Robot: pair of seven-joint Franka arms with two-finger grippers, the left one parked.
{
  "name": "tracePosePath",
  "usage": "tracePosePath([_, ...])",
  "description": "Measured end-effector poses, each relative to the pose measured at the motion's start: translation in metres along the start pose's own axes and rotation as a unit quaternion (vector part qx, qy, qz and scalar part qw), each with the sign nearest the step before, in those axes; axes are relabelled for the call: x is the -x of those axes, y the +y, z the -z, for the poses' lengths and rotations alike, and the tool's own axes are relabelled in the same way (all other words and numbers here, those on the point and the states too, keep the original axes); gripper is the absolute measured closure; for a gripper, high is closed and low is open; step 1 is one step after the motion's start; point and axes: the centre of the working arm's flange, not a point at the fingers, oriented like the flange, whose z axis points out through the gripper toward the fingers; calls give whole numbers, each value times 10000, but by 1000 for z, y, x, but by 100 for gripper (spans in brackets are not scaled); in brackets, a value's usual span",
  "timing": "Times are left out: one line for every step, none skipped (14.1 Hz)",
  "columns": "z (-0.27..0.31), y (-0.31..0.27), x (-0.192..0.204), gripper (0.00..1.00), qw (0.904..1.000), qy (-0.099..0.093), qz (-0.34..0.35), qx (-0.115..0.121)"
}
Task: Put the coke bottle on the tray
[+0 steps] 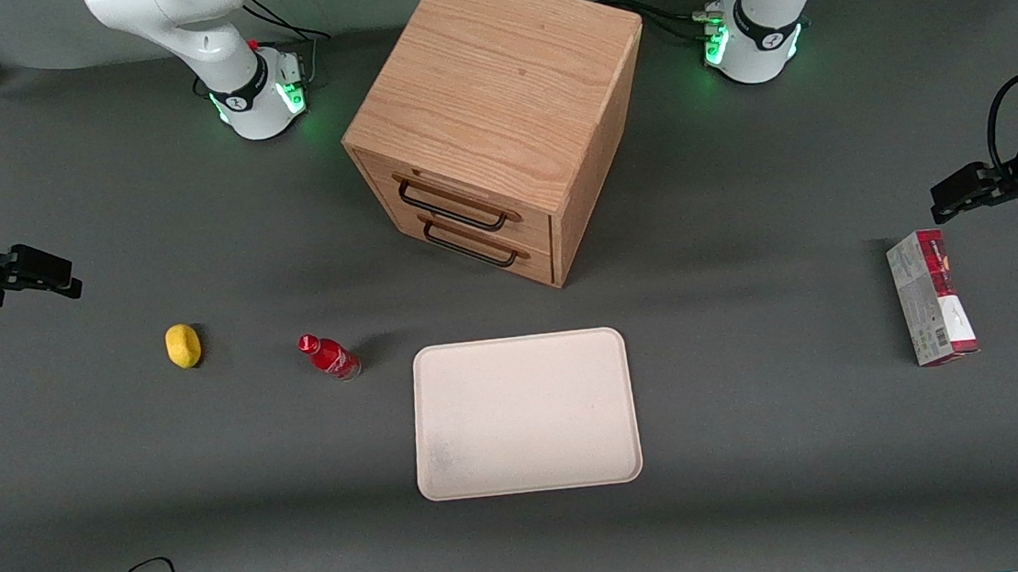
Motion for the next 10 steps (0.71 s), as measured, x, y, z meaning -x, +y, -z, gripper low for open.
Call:
tracePosePath([0, 0, 0, 0, 10000, 0, 1, 0])
tracePosePath([0, 0, 0, 0, 10000, 0, 1, 0])
tracePosePath([0, 0, 0, 0, 10000, 0, 1, 0])
tracePosePath([0, 0, 0, 0, 10000, 0, 1, 0])
tracePosePath([0, 0, 0, 0, 10000, -1, 1, 0])
tracePosePath([0, 0, 0, 0, 10000, -5, 6, 0])
tracePosePath([-1, -3, 0, 0, 10000, -13, 33, -6])
tracePosePath([-2, -13, -1, 0, 9999, -23, 118, -17])
tracePosePath([-4, -32, -1, 0, 9996, -34, 278, -18])
tracePosePath([-6, -55, -1, 0, 9990, -39, 449, -11])
